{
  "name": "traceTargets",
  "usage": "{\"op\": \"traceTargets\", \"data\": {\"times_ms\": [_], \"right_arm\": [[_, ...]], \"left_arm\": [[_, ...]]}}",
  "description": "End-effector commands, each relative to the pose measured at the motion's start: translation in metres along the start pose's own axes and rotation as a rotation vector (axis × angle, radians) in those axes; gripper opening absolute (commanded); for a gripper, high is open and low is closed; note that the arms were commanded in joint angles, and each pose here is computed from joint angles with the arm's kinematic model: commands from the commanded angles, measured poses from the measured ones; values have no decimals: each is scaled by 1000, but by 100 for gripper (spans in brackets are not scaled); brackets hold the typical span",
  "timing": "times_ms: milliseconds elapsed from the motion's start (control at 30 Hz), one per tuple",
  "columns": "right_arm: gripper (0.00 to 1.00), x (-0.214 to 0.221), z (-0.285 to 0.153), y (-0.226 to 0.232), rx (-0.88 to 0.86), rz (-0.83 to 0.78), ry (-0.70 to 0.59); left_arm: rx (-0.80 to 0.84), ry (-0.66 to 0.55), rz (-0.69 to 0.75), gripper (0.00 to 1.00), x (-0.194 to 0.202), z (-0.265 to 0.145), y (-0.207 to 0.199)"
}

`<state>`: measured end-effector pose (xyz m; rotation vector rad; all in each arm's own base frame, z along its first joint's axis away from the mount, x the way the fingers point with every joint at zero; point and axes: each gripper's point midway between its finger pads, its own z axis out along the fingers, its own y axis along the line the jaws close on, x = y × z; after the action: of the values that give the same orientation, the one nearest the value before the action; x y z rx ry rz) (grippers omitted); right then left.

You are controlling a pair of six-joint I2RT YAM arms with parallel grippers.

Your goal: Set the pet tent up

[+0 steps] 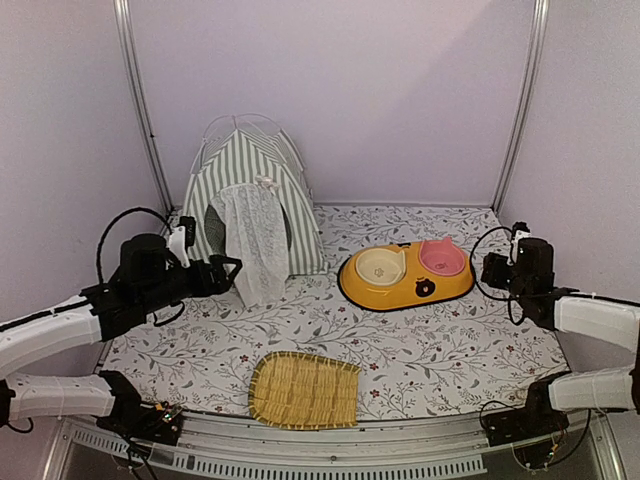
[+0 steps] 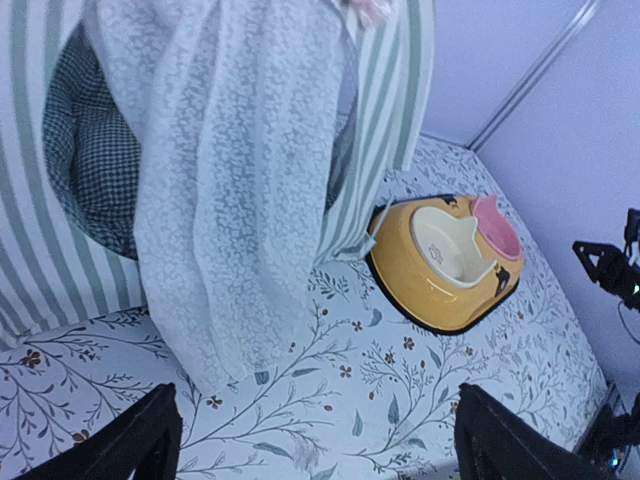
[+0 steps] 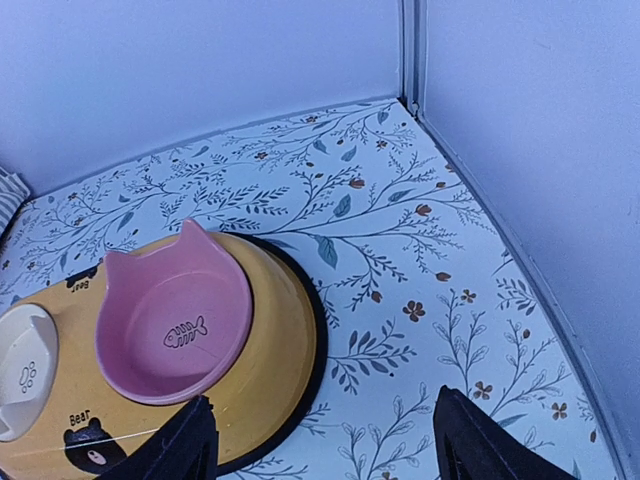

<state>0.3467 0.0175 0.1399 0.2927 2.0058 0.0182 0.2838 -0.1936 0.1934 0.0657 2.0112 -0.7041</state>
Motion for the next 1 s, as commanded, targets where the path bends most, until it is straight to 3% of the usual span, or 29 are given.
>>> {"op": "traceTargets", "data": {"times_ms": [0,300,433,700,967], "right_arm": [[99,-53,4,-14,48,-77,-305],[99,-44,2,-11,-36,-189,-536],[99,-41,7,-11,-40,-186,-505],[99,-42,6,-12,-40,-185,-507],[99,-41,7,-11,-41,-186,-505]], "left_arm": [[-168,-19,-32,99,-2,-14,49],[-355,-30,-125,99,-4,-26,104],[-460,8,-173,99,2,-23,132],[-548,-36,-220,99,-7,-18,154],[-654,-108,-136,100,-25,-30,170]]}}
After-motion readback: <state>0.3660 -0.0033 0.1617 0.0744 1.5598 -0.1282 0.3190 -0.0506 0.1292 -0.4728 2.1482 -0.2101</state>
